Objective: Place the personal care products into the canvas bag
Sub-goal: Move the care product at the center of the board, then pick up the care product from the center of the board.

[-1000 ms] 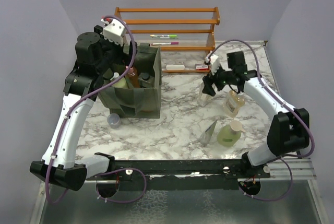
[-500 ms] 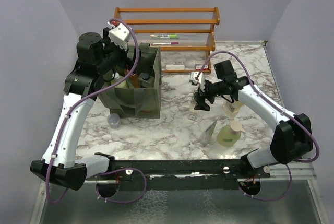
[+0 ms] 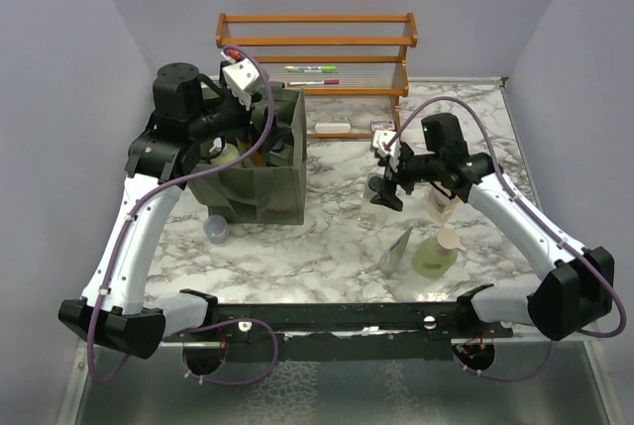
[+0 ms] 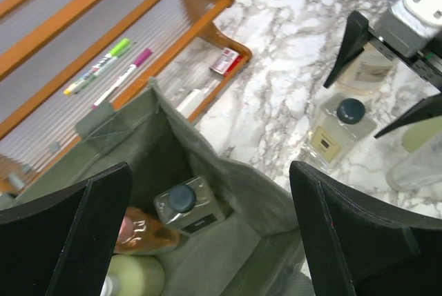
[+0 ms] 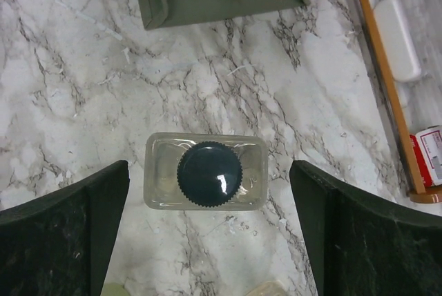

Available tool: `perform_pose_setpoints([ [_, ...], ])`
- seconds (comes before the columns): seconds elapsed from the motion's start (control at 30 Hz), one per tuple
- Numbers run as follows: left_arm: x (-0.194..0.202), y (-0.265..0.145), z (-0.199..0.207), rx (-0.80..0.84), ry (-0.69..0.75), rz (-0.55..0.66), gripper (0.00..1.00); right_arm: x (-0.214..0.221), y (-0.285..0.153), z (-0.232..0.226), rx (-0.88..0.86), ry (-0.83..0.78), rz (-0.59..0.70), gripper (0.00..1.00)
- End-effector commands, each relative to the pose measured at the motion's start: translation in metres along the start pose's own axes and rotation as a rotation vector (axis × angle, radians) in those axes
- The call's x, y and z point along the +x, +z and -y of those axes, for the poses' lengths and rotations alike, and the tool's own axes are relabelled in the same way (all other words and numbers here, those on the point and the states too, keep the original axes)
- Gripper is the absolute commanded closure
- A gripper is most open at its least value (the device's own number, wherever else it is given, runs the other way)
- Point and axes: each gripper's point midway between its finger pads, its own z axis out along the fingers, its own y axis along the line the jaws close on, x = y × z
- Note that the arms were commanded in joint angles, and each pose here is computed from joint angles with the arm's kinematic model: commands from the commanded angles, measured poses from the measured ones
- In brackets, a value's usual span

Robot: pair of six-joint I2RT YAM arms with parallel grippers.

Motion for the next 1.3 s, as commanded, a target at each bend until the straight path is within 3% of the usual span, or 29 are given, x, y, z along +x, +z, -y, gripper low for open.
perform_pose_setpoints([
  [0.0, -0.006, 0.008, 0.027, 0.155, 0.006, 0.008, 0.01, -0.031, -0.018, 0.012, 0.107, 0.021, 0.090, 0.01],
  [0.2, -0.012, 0.021, 0.043, 0.250, 0.021, -0.009, 0.01, -0.061, -0.049, 0.038, 0.270, 0.061, 0.154, 0.01],
  [0.37, -0.009, 0.035, 0.059, 0.308, 0.051, -0.045, 0.01, -0.064, -0.090, 0.071, 0.389, 0.220, 0.232, 0.01],
  [0.5, 0.003, 0.054, 0.080, 0.373, 0.101, -0.103, 0.01, -0.052, -0.127, 0.097, 0.514, 0.338, 0.277, 0.01],
  [0.7, 0.045, 0.084, 0.128, 0.534, 0.291, -0.237, 0.01, -0.016, -0.166, 0.130, 0.706, 0.466, 0.269, 0.01],
  [0.93, 0.096, 0.126, 0.162, 0.683, 0.379, -0.347, 0.01, 0.009, -0.169, 0.149, 0.687, 0.466, 0.265, 0.01],
  [1.27, 0.138, 0.163, 0.165, 0.743, 0.402, -0.433, 0.01, 0.022, -0.164, 0.144, 0.698, 0.433, 0.280, 0.01],
])
